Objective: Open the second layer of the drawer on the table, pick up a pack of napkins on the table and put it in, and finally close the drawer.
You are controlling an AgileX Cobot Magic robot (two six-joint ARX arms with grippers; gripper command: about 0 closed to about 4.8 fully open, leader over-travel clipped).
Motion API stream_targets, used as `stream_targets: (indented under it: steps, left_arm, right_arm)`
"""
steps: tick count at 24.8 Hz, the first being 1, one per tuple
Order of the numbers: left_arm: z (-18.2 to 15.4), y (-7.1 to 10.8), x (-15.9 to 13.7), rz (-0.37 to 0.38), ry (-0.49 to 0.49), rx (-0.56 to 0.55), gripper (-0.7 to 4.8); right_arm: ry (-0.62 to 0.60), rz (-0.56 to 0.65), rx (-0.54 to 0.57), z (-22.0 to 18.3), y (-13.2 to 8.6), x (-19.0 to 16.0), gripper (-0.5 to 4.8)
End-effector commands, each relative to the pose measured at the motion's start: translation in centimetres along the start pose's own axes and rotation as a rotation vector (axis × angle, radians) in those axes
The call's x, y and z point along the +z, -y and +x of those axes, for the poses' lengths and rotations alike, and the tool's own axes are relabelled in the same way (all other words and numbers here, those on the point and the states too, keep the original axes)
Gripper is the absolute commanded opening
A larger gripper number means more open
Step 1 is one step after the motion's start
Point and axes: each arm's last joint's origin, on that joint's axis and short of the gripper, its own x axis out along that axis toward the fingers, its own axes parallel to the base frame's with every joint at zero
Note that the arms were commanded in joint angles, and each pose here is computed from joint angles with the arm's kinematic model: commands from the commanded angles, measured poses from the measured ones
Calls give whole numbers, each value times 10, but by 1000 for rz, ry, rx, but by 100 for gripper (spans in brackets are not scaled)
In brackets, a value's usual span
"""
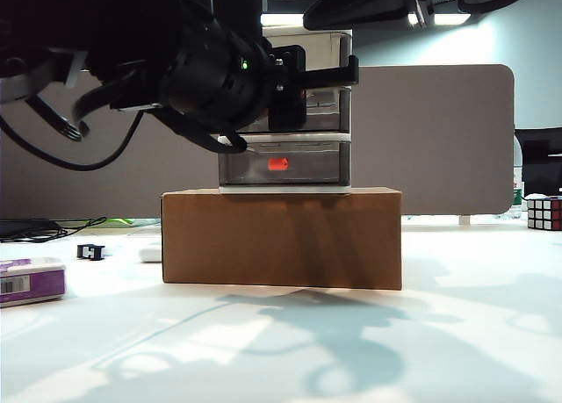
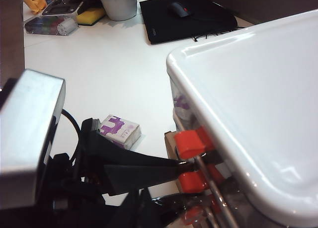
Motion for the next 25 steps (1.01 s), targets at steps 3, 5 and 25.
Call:
stream_targets:
  steps: [3,5,25]
  left_arm:
    - [2,-2,1,-8,1,12,118]
    - [3,-3,1,-7,0,14,118]
    - [4,-4,1,-27,-2,16,118]
  right_arm:
    - [18,-16,0,-1,0,3,-5]
    - [19,-16,0,-1,0,4,-5]
    - [38,-39,-115,10,10,2,-5]
